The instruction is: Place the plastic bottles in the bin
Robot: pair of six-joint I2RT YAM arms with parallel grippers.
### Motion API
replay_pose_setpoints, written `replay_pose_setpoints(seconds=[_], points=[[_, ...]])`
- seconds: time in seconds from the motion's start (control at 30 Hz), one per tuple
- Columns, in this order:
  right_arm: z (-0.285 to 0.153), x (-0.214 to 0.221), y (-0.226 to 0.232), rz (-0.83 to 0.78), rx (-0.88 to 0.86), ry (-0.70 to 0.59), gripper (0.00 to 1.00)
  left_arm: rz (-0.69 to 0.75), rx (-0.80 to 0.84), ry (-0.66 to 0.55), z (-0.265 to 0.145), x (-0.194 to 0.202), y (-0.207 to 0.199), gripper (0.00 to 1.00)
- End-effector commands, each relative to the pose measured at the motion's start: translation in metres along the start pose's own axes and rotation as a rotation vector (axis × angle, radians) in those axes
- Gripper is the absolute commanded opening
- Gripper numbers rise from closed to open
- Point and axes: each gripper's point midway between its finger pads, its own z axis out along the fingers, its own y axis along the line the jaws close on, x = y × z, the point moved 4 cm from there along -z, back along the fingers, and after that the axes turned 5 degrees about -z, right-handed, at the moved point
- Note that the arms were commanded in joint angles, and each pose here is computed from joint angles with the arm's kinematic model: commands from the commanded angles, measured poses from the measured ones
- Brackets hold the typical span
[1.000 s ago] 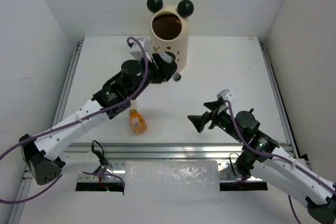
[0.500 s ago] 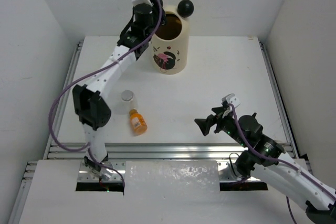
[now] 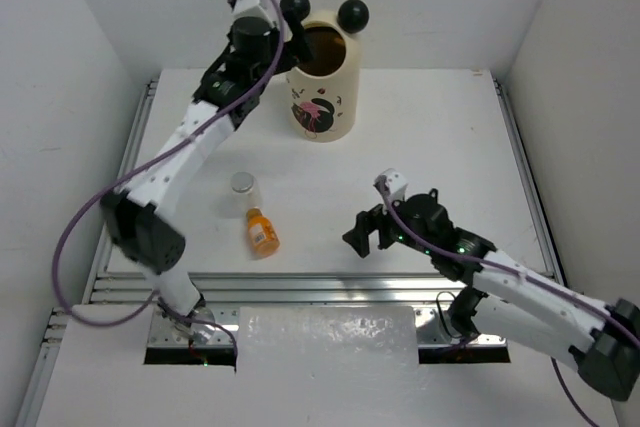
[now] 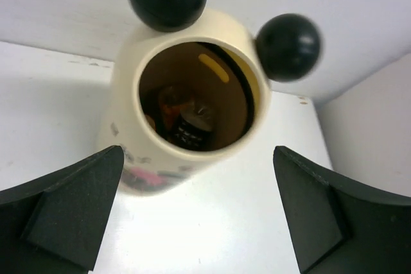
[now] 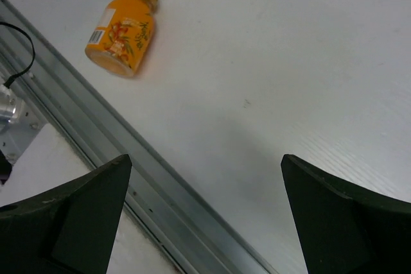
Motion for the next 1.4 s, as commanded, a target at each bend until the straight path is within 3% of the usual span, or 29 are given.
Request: replay_pose_setpoints(seconds=[0.0, 0.17, 0.27, 0.3, 0.37, 0.43, 0.53, 0.73, 0.87, 0.9, 1.0, 1.17, 1.2, 1.23, 1.37], points=[[0.031, -0.039, 0.034, 0.091, -0.176, -0.065, 0.99, -0.074, 0.073, -0.156, -0.105, -0.071, -0.006, 1.0], [0.081, -0.047, 0.07, 0.142, -0.203, 0.001, 0.99, -0.085, -0.041, -0.2, -0.209, -0.045, 0.066, 1.0], [0.113, -0.045, 0.092, 0.146, -0.206, 0.05, 0.99, -0.086, -0.18, -0.19, -0.248, -0.015, 0.116, 1.0], [0.13, -0.026, 0.093, 0.143, -0.18, 0.123, 0.99, -0.074, -0.216, -0.173, -0.256, -0.004, 0.128, 1.0], [0.149, -0.037, 0.106, 0.145, -0.156, 0.142, 0.99, -0.059, -0.248, -0.177, -0.272, 0.013, 0.15, 1.0], [0.174, -0.018, 0.107, 0.139, -0.064, 0.256, 0.99, -0.031, -0.295, -0.168, -0.283, 0.027, 0.169, 1.0], [0.2, 0.001, 0.106, 0.153, 0.022, 0.31, 0.99, -0.011, -0.333, -0.158, -0.289, 0.034, 0.181, 1.0], [0.232, 0.025, 0.121, 0.129, -0.038, 0.367, 0.98, -0.009, -0.304, -0.143, -0.291, 0.047, 0.185, 1.0], [0.227, 0.031, 0.122, 0.11, -0.07, 0.345, 0.58, 0.003, -0.301, -0.105, -0.286, 0.06, 0.189, 1.0], [0.218, 0.043, 0.118, 0.101, -0.074, 0.341, 0.47, 0.006, -0.278, -0.085, -0.284, 0.064, 0.186, 1.0], [0.187, 0.036, 0.115, 0.08, -0.097, 0.263, 0.37, 0.013, -0.183, -0.042, -0.281, 0.069, 0.173, 1.0], [0.122, 0.033, 0.091, 0.043, -0.105, 0.091, 0.31, -0.028, 0.134, 0.187, -0.266, 0.104, 0.124, 1.0], [0.104, 0.009, 0.092, 0.042, -0.134, -0.008, 0.3, -0.04, 0.192, 0.232, -0.263, 0.111, 0.115, 1.0], [0.095, 0.003, 0.09, -0.005, -0.152, -0.059, 0.28, -0.054, 0.325, 0.326, -0.267, 0.126, 0.099, 1.0], [0.056, -0.018, 0.08, -0.1, -0.183, -0.258, 0.23, -0.181, 0.659, 0.509, -0.262, 0.162, 0.06, 1.0]])
